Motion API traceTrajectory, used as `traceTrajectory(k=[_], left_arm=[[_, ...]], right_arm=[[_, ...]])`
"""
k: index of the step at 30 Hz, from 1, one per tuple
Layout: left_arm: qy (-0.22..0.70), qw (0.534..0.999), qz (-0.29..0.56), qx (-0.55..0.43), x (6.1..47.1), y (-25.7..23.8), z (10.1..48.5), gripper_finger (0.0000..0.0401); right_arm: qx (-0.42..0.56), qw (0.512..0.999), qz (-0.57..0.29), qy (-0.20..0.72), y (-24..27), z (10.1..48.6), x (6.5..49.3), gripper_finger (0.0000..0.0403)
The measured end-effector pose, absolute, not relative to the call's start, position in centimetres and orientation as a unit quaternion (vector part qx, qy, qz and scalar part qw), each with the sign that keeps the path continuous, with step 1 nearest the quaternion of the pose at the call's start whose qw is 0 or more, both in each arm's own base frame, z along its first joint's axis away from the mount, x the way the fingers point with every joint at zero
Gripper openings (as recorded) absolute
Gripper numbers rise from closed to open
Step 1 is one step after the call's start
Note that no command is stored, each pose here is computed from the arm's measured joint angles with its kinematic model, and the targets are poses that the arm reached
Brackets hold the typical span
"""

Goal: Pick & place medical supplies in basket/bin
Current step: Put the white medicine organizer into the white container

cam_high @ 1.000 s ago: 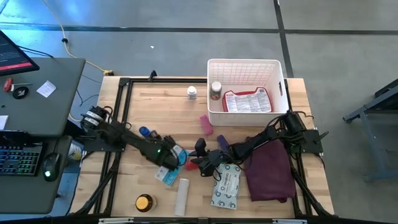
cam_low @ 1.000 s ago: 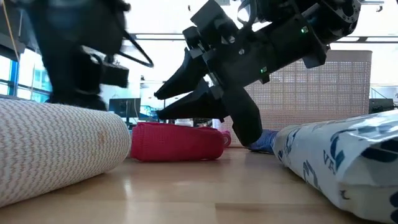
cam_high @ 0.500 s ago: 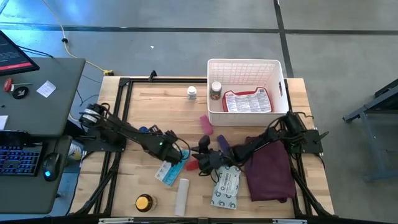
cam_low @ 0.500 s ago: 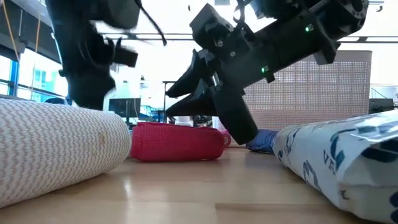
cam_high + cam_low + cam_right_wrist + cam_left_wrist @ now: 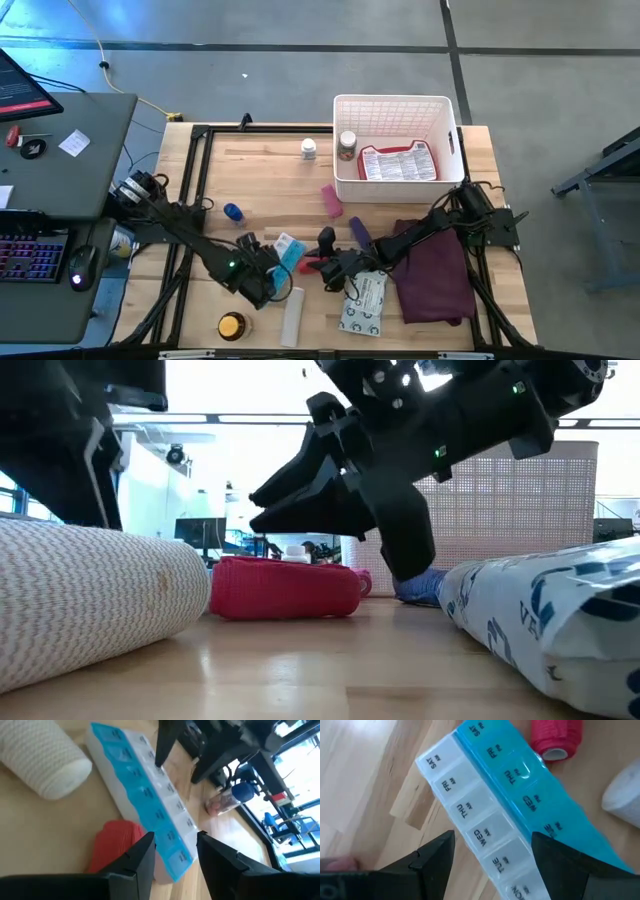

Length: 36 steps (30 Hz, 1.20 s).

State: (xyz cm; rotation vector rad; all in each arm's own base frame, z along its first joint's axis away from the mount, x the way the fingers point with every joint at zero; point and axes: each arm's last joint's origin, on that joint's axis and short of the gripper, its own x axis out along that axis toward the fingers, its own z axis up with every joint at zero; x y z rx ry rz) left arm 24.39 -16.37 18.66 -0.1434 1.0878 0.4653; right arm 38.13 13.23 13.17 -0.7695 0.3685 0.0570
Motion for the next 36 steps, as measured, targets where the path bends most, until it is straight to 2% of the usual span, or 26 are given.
traceTrajectory(k=[6, 11, 15, 20, 25, 28, 36], left_arm=[[0.484, 0.849, 0.191, -0.094, 24.6, -15.9, 16.3, 0.0296], [0.479, 0.845, 0.216, -0.104, 24.9, -14.4, 15.5, 0.0296], [0.469, 0.844, 0.247, -0.082, 25.7, -12.5, 15.4, 0.0296], [0.479, 0.835, 0.259, -0.077, 26.9, -10.0, 15.4, 0.0296], [0.517, 0.818, 0.247, -0.041, 26.7, -9.4, 17.5, 0.0296], [0.489, 0.832, 0.258, -0.030, 26.7, -9.5, 20.4, 0.0296], [0.489, 0.826, 0.281, -0.015, 25.6, -8.9, 21.7, 0.0296]], right_arm=[[-0.357, 0.917, 0.066, 0.166, 13.8, 13.2, 38.0, 0.0134], [-0.369, 0.912, 0.074, 0.162, 14.6, 13.2, 37.7, 0.0133], [-0.385, 0.906, 0.026, 0.176, 14.6, 13.6, 37.5, 0.0133], [-0.440, 0.872, -0.030, 0.214, 13.9, 14.0, 37.1, 0.0133], [-0.458, 0.848, -0.027, 0.265, 11.6, 13.3, 37.5, 0.0133], [-0.447, 0.846, -0.006, 0.289, 9.7, 12.8, 37.8, 0.0133], [-0.437, 0.864, -0.008, 0.251, 9.4, 13.6, 38.4, 0.0134]])
